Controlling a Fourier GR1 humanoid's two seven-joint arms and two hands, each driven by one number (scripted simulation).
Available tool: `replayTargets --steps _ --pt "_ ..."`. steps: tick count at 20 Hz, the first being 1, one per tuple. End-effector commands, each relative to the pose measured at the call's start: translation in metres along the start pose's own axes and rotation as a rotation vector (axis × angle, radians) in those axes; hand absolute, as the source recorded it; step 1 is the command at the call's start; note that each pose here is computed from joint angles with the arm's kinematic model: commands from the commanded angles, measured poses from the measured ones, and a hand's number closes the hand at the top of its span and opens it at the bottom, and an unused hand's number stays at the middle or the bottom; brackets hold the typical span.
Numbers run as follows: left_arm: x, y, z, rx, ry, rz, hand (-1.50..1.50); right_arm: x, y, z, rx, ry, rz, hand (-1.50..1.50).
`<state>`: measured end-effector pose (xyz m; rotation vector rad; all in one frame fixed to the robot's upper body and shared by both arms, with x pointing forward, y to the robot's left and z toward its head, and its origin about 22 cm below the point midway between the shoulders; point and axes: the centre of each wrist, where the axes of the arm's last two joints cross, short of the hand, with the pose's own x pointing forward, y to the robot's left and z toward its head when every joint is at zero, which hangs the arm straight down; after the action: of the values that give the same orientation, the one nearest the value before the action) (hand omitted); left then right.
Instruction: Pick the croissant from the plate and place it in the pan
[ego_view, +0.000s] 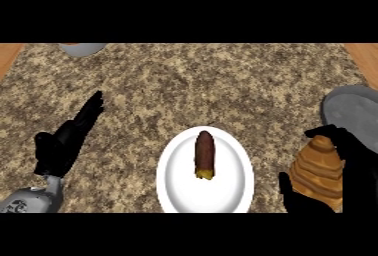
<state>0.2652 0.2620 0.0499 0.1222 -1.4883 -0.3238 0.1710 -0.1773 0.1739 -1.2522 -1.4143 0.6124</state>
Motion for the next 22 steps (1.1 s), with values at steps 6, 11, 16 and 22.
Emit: replayTargets --steps 6,11,16,22 --pt "0.004 -0.004 0.001 -0.004 -0.019 -0.004 0.0 -0.087 0.005 -0.025 -0.131 0.164 -0.146 1.5" --pt "0.009 -0.005 -0.012 -0.044 -0.027 -0.003 0.0 -0.137 0.039 -0.071 -0.189 0.201 -0.065 1.5" --pt "0.006 -0.023 -0.014 -0.028 -0.018 0.0 0.0 -0.188 0.042 -0.107 -0.23 0.202 -0.044 1.5" --pt "0.003 -0.035 -0.014 -0.053 0.004 0.002 0.0 -0.225 0.054 -0.135 -0.193 0.208 -0.049 1.5"
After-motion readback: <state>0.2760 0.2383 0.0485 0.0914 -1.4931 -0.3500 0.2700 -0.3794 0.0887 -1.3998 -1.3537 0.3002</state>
